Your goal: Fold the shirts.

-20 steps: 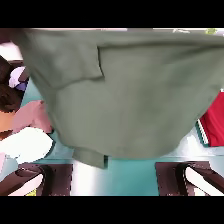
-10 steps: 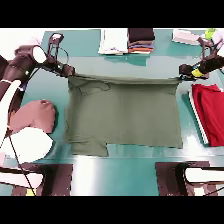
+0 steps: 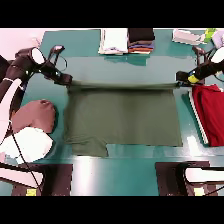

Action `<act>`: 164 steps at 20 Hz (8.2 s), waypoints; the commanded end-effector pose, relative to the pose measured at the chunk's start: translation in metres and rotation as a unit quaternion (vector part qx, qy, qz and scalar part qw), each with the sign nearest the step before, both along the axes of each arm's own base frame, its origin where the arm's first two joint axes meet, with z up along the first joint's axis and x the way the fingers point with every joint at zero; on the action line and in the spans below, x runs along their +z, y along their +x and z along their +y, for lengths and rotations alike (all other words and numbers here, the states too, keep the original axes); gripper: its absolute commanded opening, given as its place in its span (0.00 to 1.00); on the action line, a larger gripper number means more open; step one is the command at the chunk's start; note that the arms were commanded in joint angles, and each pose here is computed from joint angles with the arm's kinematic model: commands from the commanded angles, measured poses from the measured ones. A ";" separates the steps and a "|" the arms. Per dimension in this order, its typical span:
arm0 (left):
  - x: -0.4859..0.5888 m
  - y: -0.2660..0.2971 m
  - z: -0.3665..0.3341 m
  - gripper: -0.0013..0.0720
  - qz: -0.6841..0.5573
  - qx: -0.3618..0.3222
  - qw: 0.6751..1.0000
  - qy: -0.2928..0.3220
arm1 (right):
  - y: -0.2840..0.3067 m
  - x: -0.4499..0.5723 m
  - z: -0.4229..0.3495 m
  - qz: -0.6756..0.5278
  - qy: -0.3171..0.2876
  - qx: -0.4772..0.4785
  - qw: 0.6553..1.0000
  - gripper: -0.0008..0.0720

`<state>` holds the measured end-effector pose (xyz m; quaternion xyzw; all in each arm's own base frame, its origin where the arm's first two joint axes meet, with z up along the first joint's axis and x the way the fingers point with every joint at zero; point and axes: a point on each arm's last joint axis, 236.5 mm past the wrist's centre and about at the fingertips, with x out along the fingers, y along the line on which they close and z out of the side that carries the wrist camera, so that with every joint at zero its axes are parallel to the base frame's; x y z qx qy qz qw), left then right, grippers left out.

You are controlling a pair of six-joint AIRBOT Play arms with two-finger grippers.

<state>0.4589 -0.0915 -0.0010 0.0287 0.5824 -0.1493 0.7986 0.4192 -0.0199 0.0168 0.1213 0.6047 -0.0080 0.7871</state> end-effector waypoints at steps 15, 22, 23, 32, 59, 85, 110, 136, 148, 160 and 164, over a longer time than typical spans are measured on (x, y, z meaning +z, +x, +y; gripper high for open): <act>0.019 -0.098 -0.006 0.60 0.057 0.029 0.997 -0.041 | -0.114 -0.016 -0.007 0.085 -0.022 0.004 0.996 0.49; -0.003 -0.187 0.002 0.60 0.094 0.051 0.993 -0.045 | -0.246 -0.075 -0.011 0.200 0.017 -0.078 0.976 0.79; -0.005 -0.190 0.002 0.60 0.097 0.051 0.993 -0.045 | -0.256 -0.081 -0.009 0.209 0.020 -0.081 0.974 0.79; -0.005 -0.188 0.002 0.60 0.094 0.051 0.993 -0.046 | -0.266 -0.111 0.014 0.208 0.059 -0.098 0.971 0.72; -0.084 -0.315 -0.053 0.70 0.183 0.021 0.980 -0.076 | -0.265 -0.111 0.013 0.206 0.056 -0.093 0.973 0.04; 0.078 -0.290 -0.040 0.06 0.027 -0.044 0.996 -0.068 | -0.255 0.033 -0.005 0.054 -0.019 -0.055 0.997 0.03; 0.020 -0.005 -0.063 0.68 -0.117 -0.030 0.993 0.009 | 0.017 -0.021 0.002 0.018 0.046 -0.028 0.998 0.47; 0.015 -0.056 -0.203 0.06 -0.030 -0.074 0.985 -0.152 | -0.075 -0.069 -0.013 0.108 0.041 -0.028 0.993 0.04; -0.048 -0.091 -0.323 0.06 0.027 -0.177 0.971 -0.161 | -0.068 0.136 0.111 -0.130 0.132 0.068 0.980 0.04; -0.046 -0.079 -0.306 0.06 0.033 -0.157 0.974 -0.161 | -0.043 0.211 0.218 -0.170 0.169 0.174 0.955 0.04; 0.017 -0.031 -0.237 0.06 -0.036 -0.119 0.982 -0.145 | -0.039 0.212 0.263 -0.165 0.184 0.210 0.946 0.04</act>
